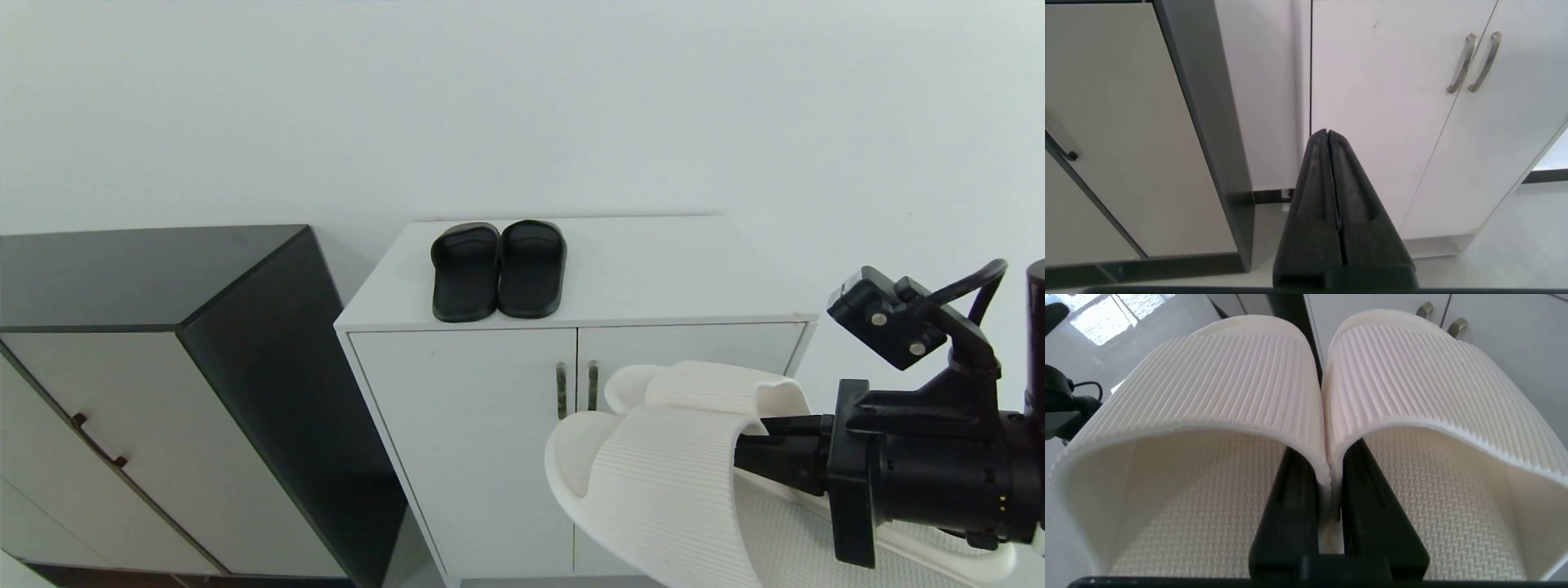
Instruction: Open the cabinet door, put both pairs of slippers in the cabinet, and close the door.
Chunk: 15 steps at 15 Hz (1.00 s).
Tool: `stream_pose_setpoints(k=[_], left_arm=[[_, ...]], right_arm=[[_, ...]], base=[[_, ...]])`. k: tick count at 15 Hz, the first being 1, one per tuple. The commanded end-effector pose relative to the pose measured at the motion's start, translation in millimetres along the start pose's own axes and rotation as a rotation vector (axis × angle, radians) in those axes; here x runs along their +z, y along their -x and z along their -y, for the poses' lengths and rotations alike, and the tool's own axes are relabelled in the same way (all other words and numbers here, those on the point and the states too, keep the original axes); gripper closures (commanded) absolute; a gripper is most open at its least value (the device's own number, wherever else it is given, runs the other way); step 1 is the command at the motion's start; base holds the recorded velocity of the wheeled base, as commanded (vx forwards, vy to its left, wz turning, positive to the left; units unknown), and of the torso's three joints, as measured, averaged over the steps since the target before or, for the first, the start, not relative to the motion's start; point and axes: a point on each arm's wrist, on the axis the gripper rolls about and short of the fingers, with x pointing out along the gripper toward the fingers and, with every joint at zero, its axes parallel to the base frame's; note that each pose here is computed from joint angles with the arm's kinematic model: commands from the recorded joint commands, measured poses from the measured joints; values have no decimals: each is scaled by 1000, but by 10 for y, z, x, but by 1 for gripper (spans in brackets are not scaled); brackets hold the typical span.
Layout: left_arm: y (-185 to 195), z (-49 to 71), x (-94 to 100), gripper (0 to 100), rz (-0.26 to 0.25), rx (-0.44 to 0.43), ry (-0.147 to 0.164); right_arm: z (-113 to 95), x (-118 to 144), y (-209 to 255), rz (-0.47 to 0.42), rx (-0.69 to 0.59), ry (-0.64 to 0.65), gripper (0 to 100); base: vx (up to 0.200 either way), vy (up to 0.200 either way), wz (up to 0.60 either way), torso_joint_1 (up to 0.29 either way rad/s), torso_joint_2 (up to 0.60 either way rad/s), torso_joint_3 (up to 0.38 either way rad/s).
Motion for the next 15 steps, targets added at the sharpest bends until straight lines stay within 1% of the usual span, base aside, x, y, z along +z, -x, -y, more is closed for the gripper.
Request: stream_pose_setpoints(k=[1,7,8,15], left_arm=[[0,0,-1,100,-1,0,0],[0,0,1,100,1,0,7],[0,0,1,100,1,0,9],[0,-1,1,100,1,4,6]], right_arm=[[0,-7,-1,-2,0,9,100],[-2,-47,6,-13,4,32,100],[0,-63,0,-18,4,32,100],[3,-93,-4,-22,5,33,100]], base=[[0,0,0,0,0,0],[0,0,0,0,0,0],[0,0,0,-80,222,134],[0,0,0,-172,457,279]])
